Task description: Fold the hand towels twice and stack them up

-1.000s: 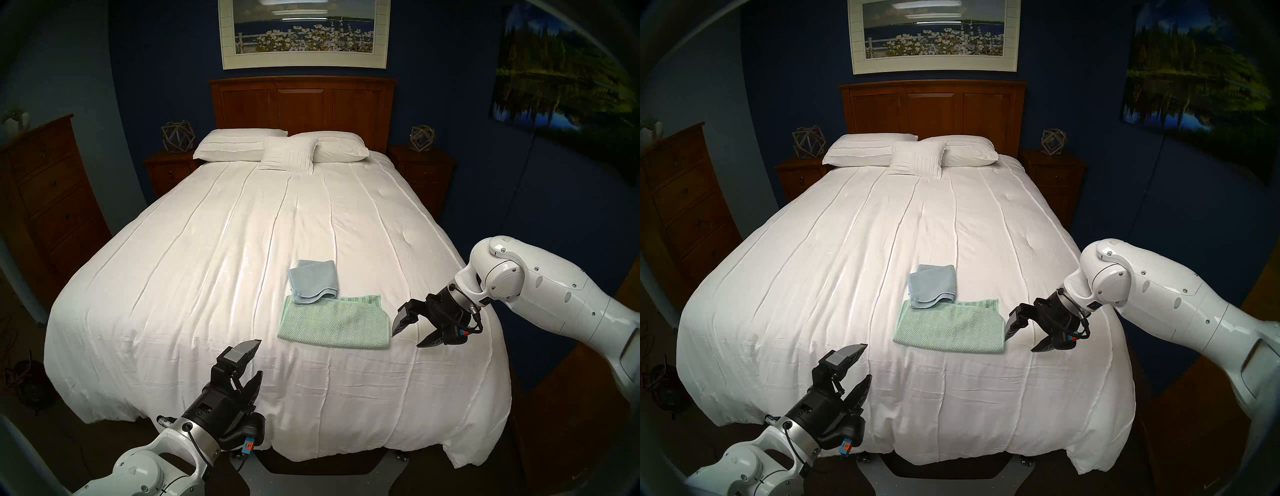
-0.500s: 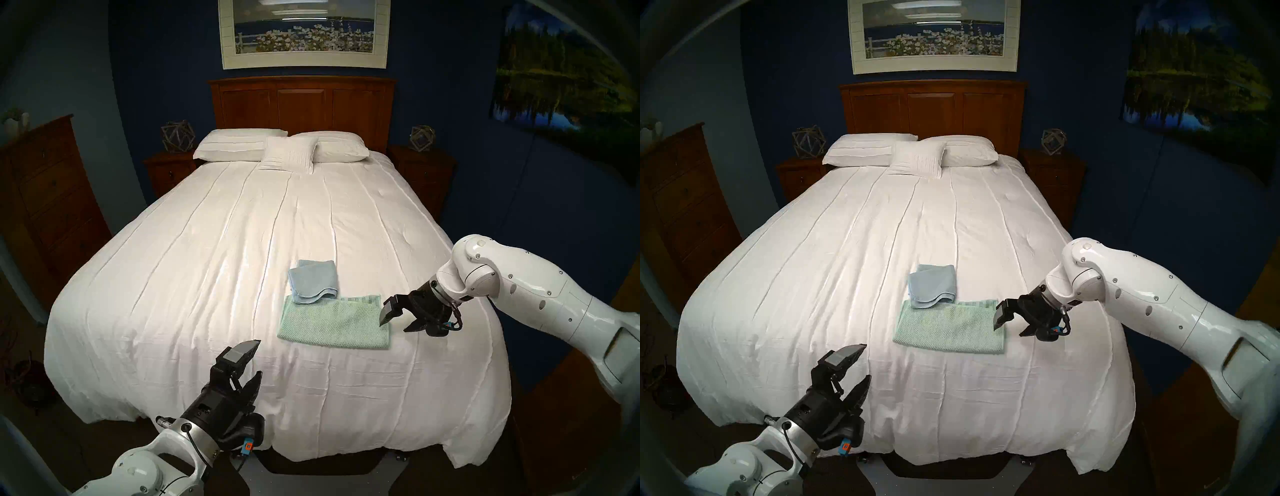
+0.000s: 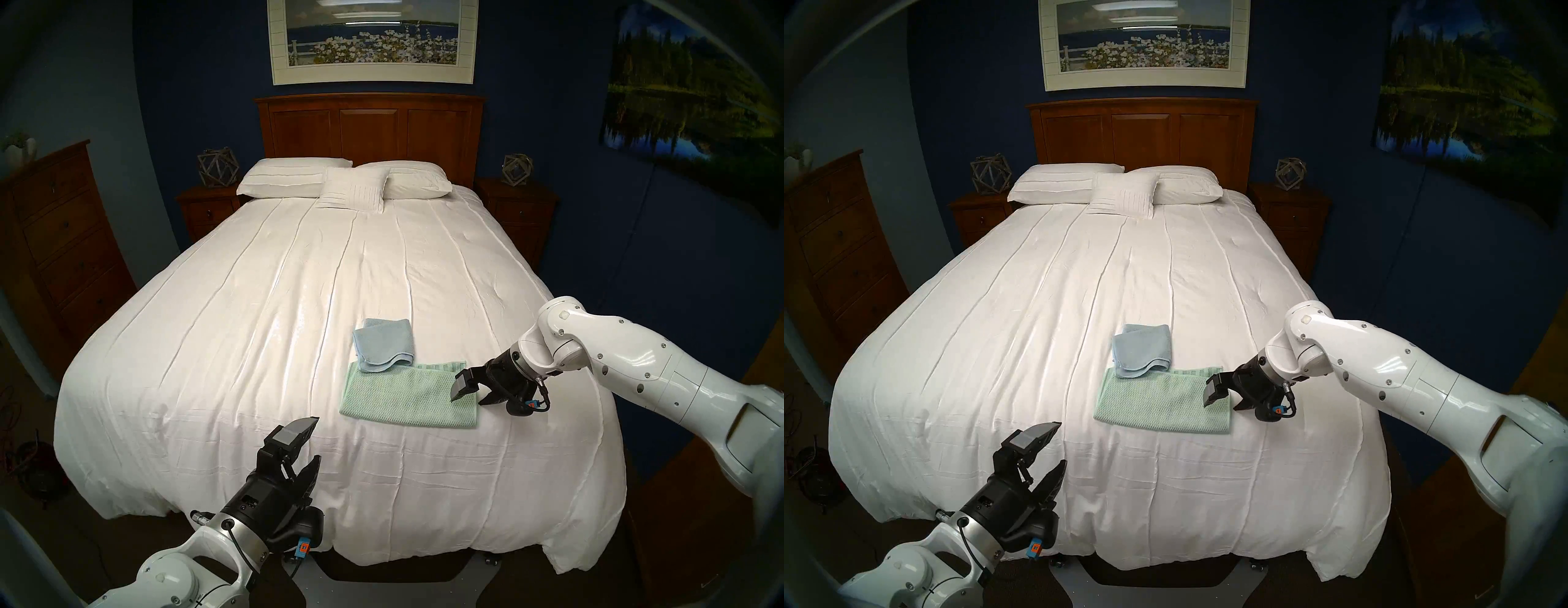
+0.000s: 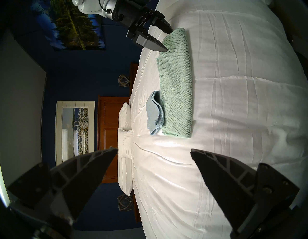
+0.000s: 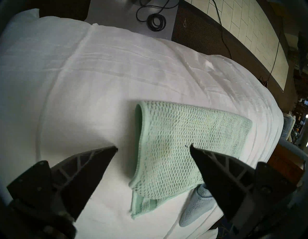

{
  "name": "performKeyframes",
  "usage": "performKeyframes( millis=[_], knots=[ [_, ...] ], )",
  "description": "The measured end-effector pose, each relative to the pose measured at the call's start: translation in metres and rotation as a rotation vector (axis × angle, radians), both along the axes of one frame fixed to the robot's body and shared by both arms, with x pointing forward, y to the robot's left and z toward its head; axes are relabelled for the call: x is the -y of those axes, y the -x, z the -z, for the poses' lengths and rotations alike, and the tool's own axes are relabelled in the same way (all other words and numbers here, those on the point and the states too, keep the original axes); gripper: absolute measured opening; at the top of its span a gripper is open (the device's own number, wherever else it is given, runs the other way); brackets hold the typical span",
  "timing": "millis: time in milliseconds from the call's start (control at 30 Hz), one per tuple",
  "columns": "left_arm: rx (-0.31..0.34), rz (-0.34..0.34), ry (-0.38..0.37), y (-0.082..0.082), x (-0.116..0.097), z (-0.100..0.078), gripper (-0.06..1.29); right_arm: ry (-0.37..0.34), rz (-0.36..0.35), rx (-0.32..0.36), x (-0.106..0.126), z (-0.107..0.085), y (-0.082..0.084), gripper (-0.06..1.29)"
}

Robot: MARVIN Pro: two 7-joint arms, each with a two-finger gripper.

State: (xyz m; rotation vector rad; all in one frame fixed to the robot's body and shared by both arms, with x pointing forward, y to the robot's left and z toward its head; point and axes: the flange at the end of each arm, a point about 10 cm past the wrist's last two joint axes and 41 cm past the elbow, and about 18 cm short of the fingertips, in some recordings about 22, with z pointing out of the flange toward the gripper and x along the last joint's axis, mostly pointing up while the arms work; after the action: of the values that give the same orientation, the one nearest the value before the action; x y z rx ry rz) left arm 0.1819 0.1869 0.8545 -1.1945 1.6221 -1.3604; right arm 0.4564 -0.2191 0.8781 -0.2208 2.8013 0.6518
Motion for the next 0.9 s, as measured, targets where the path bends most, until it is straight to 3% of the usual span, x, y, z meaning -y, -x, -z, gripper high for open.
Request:
performKeyframes(
  millis=[233, 567, 600, 700, 867, 900],
  knots=[
    [0.0, 0.0, 0.0, 0.0, 0.0, 0.0, 1.22, -0.052, -0.027, 0.01, -0.006, -0.002, -0.001, 1.22],
    [0.0, 0.0, 0.0, 0.0, 0.0, 0.0, 1.22, -0.04, -0.074, 0.011, -0.015, 0.007, 0.004, 1.19],
    [0.0, 0.0, 0.0, 0.0, 0.0, 0.0, 1.22, -0.04, -0.077, 0.011, -0.015, 0.008, 0.004, 1.16],
    [0.0, 0.0, 0.0, 0.0, 0.0, 0.0, 1.22, -0.043, -0.083, 0.012, -0.016, 0.01, 0.003, 0.84],
    [0.0, 0.0, 0.0, 0.0, 0.0, 0.0, 1.22, -0.045, -0.084, 0.02, -0.014, 0.01, 0.001, 0.69],
    [0.0, 0.0, 0.0, 0.0, 0.0, 0.0, 1.22, -0.046, -0.087, 0.023, -0.014, 0.009, 0.001, 0.56]
  ],
)
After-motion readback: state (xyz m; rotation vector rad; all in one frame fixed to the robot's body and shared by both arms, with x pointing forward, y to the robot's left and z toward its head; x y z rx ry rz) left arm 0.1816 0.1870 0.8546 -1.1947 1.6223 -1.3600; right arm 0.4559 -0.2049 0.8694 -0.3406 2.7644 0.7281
